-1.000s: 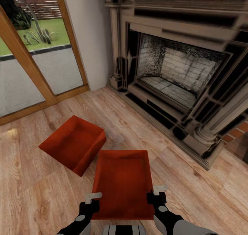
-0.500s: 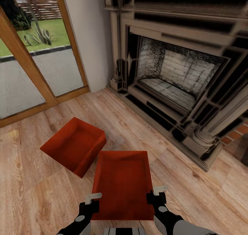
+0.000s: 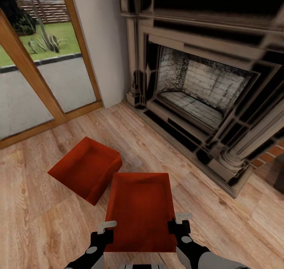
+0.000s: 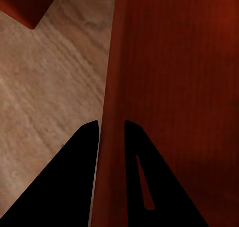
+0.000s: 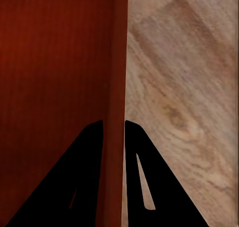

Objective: Move the two storage containers from the living room to the garage. In the garage, place one container on the floor and stack the other container on top of it (either order is fine).

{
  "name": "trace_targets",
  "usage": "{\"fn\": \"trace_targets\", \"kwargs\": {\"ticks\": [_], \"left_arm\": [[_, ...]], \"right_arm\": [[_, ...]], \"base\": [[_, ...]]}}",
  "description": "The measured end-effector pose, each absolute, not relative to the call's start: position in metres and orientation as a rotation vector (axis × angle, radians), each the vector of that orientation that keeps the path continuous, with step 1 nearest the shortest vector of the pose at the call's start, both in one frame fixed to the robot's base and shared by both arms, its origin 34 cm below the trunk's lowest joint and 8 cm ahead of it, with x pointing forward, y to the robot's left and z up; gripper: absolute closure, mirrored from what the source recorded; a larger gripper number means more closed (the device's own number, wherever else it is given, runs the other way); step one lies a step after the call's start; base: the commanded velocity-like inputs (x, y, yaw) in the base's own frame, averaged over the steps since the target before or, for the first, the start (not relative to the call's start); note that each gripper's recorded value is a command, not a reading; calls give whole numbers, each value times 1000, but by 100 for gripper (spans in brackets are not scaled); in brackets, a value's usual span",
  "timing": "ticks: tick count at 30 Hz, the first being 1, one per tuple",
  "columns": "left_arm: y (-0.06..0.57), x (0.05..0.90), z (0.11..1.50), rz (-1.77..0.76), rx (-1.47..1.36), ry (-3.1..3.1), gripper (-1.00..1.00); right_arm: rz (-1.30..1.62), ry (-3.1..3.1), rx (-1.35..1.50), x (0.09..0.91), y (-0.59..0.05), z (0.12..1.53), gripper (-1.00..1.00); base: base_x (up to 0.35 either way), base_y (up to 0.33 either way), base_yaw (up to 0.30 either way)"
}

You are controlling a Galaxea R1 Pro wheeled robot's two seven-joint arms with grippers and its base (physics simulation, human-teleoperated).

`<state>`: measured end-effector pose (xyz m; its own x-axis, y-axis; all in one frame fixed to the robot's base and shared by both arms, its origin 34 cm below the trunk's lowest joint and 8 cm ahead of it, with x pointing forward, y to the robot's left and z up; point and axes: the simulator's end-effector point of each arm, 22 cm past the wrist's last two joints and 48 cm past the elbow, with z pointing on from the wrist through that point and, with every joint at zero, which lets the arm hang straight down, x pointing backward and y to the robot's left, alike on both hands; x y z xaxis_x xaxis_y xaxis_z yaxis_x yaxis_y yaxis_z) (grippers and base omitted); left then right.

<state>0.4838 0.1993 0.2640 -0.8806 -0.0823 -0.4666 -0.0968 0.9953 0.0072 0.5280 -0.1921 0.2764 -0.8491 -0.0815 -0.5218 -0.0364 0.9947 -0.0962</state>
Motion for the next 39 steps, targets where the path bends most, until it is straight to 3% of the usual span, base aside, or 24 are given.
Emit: {"fn": "trace_targets", "kwargs": {"ticks": [39], "left_arm": [[200,498,344,41,-125,2649,100]], "right_arm": [[-110,2581,-78,541,-191,356,100]], "base": [[0,0,0]]}}
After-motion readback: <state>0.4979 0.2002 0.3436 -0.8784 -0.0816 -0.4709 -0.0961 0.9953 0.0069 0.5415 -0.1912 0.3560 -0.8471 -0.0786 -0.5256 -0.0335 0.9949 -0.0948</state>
